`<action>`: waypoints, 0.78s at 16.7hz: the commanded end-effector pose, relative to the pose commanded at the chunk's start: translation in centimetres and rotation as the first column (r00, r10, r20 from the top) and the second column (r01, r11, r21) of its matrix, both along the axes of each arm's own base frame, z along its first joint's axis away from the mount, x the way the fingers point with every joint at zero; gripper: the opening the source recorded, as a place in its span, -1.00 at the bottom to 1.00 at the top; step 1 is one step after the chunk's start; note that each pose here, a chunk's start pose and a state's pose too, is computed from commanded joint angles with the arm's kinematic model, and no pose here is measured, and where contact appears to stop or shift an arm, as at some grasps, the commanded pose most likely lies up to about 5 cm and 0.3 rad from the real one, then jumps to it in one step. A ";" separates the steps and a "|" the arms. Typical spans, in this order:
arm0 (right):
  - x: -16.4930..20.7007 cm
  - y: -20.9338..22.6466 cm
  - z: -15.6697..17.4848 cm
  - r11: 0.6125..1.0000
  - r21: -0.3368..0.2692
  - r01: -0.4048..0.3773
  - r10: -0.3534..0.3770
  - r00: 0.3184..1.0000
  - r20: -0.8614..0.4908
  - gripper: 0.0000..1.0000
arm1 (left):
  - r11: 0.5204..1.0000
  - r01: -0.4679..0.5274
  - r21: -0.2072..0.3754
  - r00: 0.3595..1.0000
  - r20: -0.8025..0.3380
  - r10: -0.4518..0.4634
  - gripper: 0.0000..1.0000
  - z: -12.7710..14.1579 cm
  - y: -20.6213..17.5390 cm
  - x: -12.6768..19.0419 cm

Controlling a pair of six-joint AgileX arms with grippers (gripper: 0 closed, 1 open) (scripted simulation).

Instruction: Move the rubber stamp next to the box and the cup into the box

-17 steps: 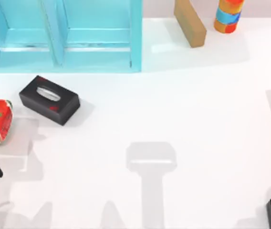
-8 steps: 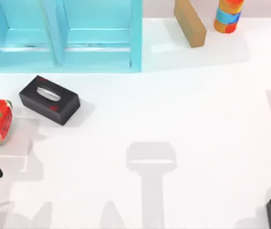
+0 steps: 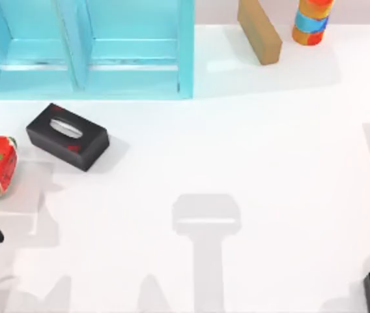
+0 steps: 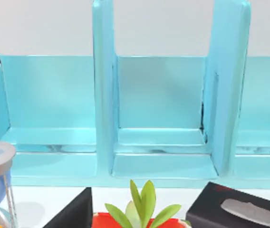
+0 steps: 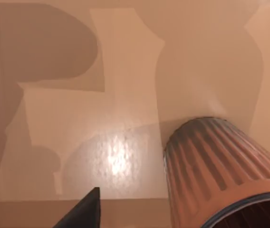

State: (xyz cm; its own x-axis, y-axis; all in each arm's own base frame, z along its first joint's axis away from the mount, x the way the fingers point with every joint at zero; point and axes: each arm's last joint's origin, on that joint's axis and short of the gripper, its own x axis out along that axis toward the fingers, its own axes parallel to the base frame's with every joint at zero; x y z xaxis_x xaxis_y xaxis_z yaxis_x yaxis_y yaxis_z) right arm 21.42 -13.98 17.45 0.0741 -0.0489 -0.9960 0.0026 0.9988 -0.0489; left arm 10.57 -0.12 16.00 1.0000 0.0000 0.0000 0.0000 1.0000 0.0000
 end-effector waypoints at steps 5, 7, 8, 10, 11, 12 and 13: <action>0.0 0.0 0.3 1.000 0.001 0.003 -0.003 1.000 0.001 1.00 | 1.000 0.000 0.000 1.000 0.000 0.000 1.00 0.0 0.0 0.0; 0.1 -0.2 1.5 1.000 0.004 0.007 -0.007 1.000 0.003 1.00 | 1.000 0.000 0.000 1.000 0.000 0.000 1.00 0.0 0.0 0.0; 0.2 -0.2 2.3 1.000 0.004 0.007 -0.007 1.000 0.005 1.00 | 1.000 0.000 0.000 1.000 0.000 0.000 1.00 0.0 0.0 0.0; 0.3 -0.3 4.2 1.000 0.004 0.004 -0.004 1.000 0.013 1.00 | 1.000 0.000 0.000 1.000 0.000 0.000 1.00 0.0 0.0 0.0; 0.3 -0.3 5.2 1.000 0.002 0.003 -0.003 1.000 0.017 1.00 | 1.000 0.000 0.000 1.000 0.000 0.000 1.00 0.0 0.0 0.0; 0.3 -0.3 6.1 1.000 0.000 0.003 -0.003 1.000 0.020 1.00 | 1.000 0.000 0.000 1.000 0.000 0.000 1.00 0.0 0.0 0.0; 0.3 -0.3 7.0 1.000 -0.003 0.003 -0.003 1.000 0.021 1.00 | 1.000 0.000 0.000 1.000 0.000 0.000 1.00 0.0 0.0 0.0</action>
State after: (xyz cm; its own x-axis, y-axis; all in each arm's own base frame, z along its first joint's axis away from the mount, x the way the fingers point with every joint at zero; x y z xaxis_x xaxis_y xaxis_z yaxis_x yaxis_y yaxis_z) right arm 21.75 -14.25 24.49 0.0944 -0.0521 -0.9942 0.0062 0.9986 -0.0517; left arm 10.57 -0.12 16.00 1.0000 0.0000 0.0000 0.0000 1.0000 0.0000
